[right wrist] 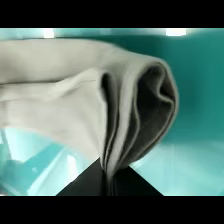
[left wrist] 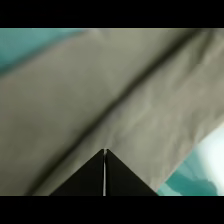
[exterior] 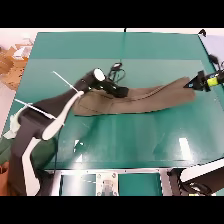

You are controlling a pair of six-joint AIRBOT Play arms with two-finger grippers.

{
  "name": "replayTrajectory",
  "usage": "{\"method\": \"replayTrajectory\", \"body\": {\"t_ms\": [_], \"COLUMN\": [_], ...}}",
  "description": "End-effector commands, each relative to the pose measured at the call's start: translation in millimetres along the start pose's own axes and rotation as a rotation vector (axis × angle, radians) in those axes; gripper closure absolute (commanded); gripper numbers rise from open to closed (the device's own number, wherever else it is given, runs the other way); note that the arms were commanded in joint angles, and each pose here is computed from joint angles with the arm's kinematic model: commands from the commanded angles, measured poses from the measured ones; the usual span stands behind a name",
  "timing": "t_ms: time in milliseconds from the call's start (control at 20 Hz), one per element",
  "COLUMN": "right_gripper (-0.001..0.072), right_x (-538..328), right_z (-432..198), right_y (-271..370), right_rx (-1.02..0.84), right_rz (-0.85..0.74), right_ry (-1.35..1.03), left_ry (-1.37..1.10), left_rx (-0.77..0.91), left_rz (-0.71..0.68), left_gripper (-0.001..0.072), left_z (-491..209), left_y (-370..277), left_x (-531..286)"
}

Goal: Fold the shirts.

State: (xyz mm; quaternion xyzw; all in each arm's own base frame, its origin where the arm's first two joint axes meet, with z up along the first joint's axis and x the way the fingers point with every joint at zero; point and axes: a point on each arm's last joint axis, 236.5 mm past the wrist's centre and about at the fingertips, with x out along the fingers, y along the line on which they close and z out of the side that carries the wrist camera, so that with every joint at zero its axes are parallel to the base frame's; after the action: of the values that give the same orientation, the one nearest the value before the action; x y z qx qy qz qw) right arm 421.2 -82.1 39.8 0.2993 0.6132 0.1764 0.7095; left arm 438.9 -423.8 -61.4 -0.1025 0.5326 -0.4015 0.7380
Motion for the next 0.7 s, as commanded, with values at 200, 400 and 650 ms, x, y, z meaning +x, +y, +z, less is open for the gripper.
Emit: {"method": "replayTrajectory", "body": {"t_ms": [200,400,650], "right_gripper": [0.0698,0.0698,0.0699], "right_x": [-57.8,-47.9,-43.9], "right_z": [-12.0,-15.9,-16.1], "right_y": [113.2,125.6,132.2], "right_rx": [-0.162,-0.192,-0.2], "right_rz": [0.118,0.124,0.133], "right_ry": [-0.105,-0.074,-0.068], "left_ry": [-0.038,-0.023,-0.049], "left_rx": [-0.051,-0.117,-0.074], "left_rz": [-0.119,-0.165,-0.205], "left_gripper": [0.0684,0.0684,0.0684], "left_z": [2.0,-0.9,40.3], "left_y": [-51.6,-53.6,-53.1], "left_x": [73.6,82.5,1.4]}}
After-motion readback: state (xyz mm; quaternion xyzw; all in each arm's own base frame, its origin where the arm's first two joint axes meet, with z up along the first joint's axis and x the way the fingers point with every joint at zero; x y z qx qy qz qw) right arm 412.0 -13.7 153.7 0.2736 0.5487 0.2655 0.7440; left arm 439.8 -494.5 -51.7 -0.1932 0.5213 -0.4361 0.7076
